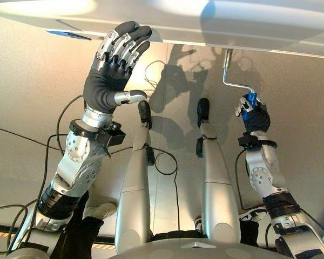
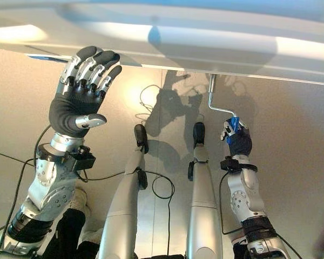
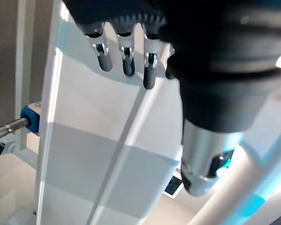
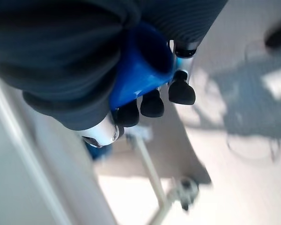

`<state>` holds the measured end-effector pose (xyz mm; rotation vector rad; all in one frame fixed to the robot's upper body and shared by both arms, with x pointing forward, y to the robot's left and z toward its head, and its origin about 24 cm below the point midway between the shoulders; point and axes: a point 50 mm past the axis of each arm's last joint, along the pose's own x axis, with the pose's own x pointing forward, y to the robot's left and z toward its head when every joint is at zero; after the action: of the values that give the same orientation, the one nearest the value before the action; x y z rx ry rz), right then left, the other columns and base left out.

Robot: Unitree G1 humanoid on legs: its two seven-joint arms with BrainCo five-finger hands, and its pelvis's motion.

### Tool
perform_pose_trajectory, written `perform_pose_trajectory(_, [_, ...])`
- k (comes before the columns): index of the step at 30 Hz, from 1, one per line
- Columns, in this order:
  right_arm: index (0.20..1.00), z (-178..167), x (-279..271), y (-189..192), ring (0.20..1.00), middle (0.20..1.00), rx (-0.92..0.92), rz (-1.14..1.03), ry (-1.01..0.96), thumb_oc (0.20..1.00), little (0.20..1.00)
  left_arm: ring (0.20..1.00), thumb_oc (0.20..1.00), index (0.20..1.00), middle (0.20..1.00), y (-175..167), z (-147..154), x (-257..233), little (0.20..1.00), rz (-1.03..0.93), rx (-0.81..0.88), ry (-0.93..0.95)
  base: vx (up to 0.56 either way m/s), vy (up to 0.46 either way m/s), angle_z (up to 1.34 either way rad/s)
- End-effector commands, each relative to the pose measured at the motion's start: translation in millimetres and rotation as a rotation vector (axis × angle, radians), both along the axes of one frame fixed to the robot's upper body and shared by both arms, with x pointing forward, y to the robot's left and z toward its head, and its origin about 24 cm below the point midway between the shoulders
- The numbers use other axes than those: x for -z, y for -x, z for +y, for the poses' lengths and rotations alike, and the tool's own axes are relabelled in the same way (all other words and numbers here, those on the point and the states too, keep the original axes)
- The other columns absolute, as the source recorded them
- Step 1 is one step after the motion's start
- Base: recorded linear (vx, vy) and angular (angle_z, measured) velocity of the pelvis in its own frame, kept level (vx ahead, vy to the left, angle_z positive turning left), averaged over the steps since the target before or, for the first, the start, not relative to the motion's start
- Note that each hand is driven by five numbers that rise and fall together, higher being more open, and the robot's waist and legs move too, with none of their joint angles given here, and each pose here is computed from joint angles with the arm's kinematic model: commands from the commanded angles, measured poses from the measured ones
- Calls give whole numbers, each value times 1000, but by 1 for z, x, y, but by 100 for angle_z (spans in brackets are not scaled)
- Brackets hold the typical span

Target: Raise the hospital bed

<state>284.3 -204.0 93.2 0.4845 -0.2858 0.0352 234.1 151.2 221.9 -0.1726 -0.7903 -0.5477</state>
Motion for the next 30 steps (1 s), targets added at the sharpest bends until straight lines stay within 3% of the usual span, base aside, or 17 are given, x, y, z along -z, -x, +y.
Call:
perform_pose_trajectory(1, [200,-34,-44,32,200,200,31,-282,9,200,200,1000,1000,1000,1000,10,7,-3,1000,-87,-48,-87,0,0,0])
perform_pose_trajectory(4, [200,-32,-37,30,200,200,21,-237,13,200,200,1000,1000,1000,1000,6,9,7,1000,-49,-72,-109,0,0,0])
perform_pose_trajectory(5, [382,-27,-34,28,382,382,-4,-210,52,382,382,1000,1000,1000,1000,1,11,17,1000,2,-79,-113,0,0,0])
perform_pose_trajectory(6, [382,-27,-34,28,382,382,-4,-209,52,382,382,1000,1000,1000,1000,1,11,17,1000,2,-79,-112,0,0,0])
perform_pose_trajectory(7, [1000,-25,-31,27,1000,1000,-30,-195,49,1000,1000,1000,1000,1000,1000,-4,13,27,1000,52,-86,-103,0,0,0])
perform_pose_trajectory(11, [1000,-25,-8,24,1000,1000,-34,-86,44,1000,1000,1000,1000,1000,1000,-24,18,75,1000,267,-157,-82,0,0,0])
perform_pose_trajectory(12, [1000,-32,17,19,1000,1000,47,42,73,1000,1000,1000,1000,1000,1000,-38,24,116,1000,423,-264,-153,0,0,0])
perform_pose_trajectory(18, [1000,-47,82,20,1000,1000,190,359,142,1000,1000,1000,1000,1000,1000,-43,39,193,1000,684,-408,-380,51,-11,5])
perform_pose_trajectory(19, [1000,-50,109,28,1000,1000,239,488,135,1000,1000,1000,1000,1000,1000,-35,47,226,1000,811,-457,-458,95,-15,0])
perform_pose_trajectory(21, [1000,-51,119,32,1000,1000,240,536,131,1000,1000,1000,1000,1000,1000,-32,50,236,1000,862,-471,-462,101,-17,-1])
perform_pose_trajectory(22, [1000,-56,146,48,1000,1000,265,677,137,1000,1000,1000,1000,1000,1000,-19,53,259,1000,956,-482,-513,66,-18,-7])
perform_pose_trajectory(30, [1000,-72,207,112,1000,1000,318,1099,214,1000,1000,1000,1000,1000,1000,30,67,317,1000,1257,-518,-591,90,-26,8])
